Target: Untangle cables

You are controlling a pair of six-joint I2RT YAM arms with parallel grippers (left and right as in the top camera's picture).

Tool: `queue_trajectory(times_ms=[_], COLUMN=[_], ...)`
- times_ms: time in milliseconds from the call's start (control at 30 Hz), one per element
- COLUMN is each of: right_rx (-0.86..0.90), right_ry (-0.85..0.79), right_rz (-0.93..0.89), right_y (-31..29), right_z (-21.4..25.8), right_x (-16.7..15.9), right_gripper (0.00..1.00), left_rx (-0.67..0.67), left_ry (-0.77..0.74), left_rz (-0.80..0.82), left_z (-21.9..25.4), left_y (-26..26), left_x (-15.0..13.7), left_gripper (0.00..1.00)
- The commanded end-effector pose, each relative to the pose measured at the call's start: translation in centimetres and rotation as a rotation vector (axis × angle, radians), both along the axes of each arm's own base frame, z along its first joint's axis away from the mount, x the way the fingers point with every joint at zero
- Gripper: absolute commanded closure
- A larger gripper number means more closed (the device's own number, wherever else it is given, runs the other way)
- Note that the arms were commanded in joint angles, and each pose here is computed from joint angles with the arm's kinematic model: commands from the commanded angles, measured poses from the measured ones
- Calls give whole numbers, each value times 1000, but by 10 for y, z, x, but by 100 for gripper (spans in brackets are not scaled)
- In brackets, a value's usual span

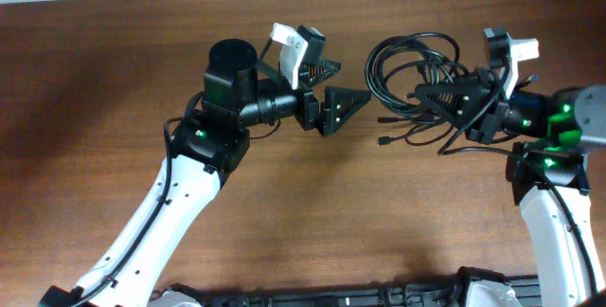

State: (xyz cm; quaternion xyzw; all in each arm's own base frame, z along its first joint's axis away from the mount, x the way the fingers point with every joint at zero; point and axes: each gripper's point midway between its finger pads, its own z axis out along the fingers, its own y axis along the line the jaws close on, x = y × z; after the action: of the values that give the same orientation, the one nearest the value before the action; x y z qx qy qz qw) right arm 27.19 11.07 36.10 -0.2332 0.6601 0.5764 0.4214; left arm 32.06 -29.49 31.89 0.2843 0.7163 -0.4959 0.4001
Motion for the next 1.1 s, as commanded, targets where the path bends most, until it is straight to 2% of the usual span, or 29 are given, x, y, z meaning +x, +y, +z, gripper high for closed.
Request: queue_trajectory(times_ms=[0, 433, 600, 867, 1067], right_rx=[5, -4, -5, 6, 3], right_ry=[-13, -9, -12, 37, 41], right_rz=[5, 48, 88, 86, 94], right_y=[3, 10, 20, 17, 18], right_z=[13, 12, 12, 1, -2], right_x=[-5, -11, -16, -4, -2], right_gripper=[96, 96, 96, 96, 96], left_rx=[-9, -79, -70, -172, -167], left_ry=[-10, -91, -79, -221, -207], left_rz=[1, -40, -55, -265, -275], left_z=[7, 31, 23, 56, 49], left_y=[0, -10, -24, -31, -34], left_x=[-2, -8, -10, -44, -42], left_gripper=[1, 1, 1, 1, 1])
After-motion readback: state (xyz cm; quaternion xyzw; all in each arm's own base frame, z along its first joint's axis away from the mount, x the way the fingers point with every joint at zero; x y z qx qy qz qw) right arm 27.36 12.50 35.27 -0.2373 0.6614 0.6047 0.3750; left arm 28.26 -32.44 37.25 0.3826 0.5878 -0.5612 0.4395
